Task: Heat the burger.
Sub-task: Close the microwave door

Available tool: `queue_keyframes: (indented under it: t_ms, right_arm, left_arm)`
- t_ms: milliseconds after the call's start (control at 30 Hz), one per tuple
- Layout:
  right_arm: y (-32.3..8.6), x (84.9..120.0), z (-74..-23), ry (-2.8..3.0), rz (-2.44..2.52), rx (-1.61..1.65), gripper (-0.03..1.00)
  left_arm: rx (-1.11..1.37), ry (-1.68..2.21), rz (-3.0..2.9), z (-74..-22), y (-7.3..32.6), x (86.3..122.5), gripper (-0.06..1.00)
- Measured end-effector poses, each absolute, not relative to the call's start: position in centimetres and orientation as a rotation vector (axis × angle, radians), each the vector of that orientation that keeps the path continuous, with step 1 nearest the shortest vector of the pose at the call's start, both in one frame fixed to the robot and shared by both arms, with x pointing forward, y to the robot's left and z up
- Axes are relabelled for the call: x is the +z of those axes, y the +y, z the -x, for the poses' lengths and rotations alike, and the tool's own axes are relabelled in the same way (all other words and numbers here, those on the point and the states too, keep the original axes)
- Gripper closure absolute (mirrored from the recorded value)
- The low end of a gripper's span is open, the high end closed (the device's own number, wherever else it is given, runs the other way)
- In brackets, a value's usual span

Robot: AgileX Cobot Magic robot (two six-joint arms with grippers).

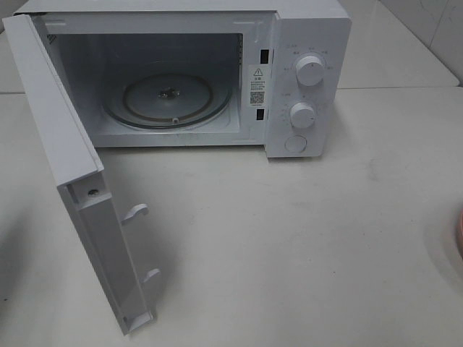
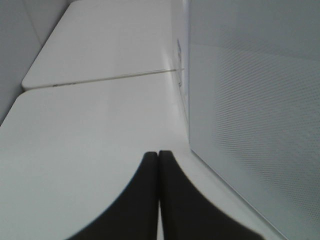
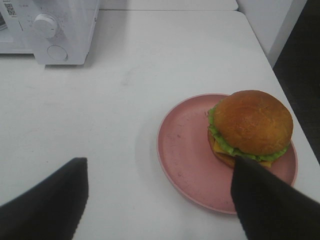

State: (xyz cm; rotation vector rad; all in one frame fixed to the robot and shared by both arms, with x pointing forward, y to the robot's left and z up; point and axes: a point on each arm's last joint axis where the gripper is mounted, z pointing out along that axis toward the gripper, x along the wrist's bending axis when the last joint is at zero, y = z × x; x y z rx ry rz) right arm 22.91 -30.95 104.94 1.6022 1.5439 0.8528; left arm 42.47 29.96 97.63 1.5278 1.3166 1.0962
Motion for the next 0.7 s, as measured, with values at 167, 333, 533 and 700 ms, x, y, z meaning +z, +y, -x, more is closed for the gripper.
queue_keyframes:
  t_ms: [167,333,533,700]
  right_arm:
    - [-30.9,104.9,-22.9,1.544,-1.602,0.853,0.20]
    - [-30.9,104.9,-22.9,1.544,-1.602,0.853,0.20]
    - [-30.9,104.9,-22.9,1.544,-1.602,0.853,0.20]
    - [-30.9,104.9,-22.9,1.544,-1.602,0.853,0.20]
  left_arm:
    - [1.055,1.215,-1.557,-43.5,29.2,96.7,0.94]
    - [0.989,1.160,-1.560,-44.4,28.4,95.6,0.94]
    - [0.904,1.060,-1.591,-45.0,26.6,94.5,0.94]
    - [0.855,1.007,-1.611,-45.6,24.9,94.0,0.94]
